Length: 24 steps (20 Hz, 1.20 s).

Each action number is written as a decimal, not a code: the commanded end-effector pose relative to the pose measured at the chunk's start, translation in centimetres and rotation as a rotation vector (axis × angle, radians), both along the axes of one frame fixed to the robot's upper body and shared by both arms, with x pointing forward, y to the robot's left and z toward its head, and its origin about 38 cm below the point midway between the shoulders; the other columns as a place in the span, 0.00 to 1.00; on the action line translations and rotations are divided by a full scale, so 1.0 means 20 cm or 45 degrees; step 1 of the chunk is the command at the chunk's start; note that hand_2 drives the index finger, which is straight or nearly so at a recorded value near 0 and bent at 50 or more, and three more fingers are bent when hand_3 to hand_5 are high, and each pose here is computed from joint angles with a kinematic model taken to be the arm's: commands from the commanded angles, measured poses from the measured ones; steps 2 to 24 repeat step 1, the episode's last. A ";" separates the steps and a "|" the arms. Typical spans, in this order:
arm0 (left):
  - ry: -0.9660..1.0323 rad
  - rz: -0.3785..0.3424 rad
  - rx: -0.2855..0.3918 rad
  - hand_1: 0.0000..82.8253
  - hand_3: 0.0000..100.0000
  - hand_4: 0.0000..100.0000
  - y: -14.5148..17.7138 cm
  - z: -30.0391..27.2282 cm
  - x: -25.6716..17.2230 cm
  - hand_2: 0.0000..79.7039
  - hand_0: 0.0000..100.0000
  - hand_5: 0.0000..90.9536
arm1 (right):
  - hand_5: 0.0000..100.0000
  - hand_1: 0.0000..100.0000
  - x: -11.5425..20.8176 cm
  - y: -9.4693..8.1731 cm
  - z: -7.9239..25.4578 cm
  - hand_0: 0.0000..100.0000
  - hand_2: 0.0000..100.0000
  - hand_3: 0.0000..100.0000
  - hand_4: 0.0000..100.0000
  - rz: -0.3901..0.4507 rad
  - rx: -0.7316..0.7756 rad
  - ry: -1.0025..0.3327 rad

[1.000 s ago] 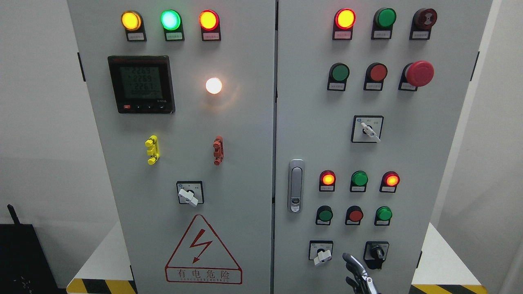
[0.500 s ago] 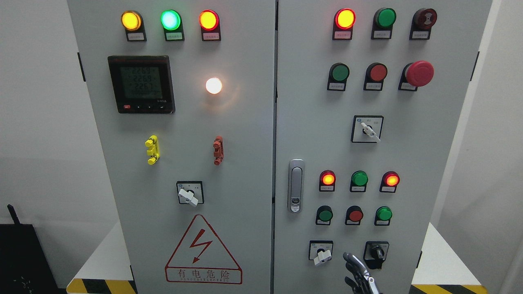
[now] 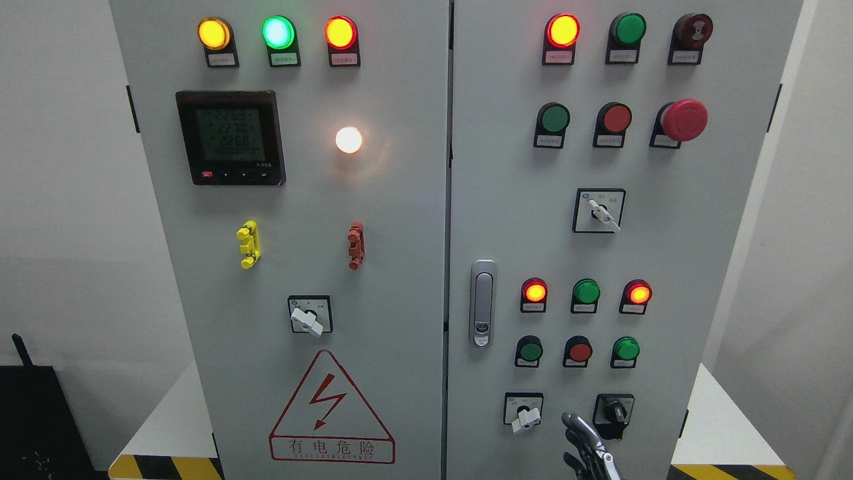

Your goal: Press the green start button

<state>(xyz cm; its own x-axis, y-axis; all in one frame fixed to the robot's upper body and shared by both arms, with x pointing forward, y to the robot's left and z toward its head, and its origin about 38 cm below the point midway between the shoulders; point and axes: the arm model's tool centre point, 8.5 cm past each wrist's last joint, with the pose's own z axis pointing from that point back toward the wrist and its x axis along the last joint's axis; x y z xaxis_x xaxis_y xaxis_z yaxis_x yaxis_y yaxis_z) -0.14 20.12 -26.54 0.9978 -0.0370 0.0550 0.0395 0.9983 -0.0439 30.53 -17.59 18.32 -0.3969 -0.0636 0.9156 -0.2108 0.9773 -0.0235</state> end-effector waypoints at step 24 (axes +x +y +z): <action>-0.001 0.000 0.000 0.67 0.00 0.00 0.00 0.00 0.00 0.00 0.12 0.00 | 0.00 0.16 0.00 0.00 0.01 0.33 0.00 0.00 0.00 0.009 0.028 -0.002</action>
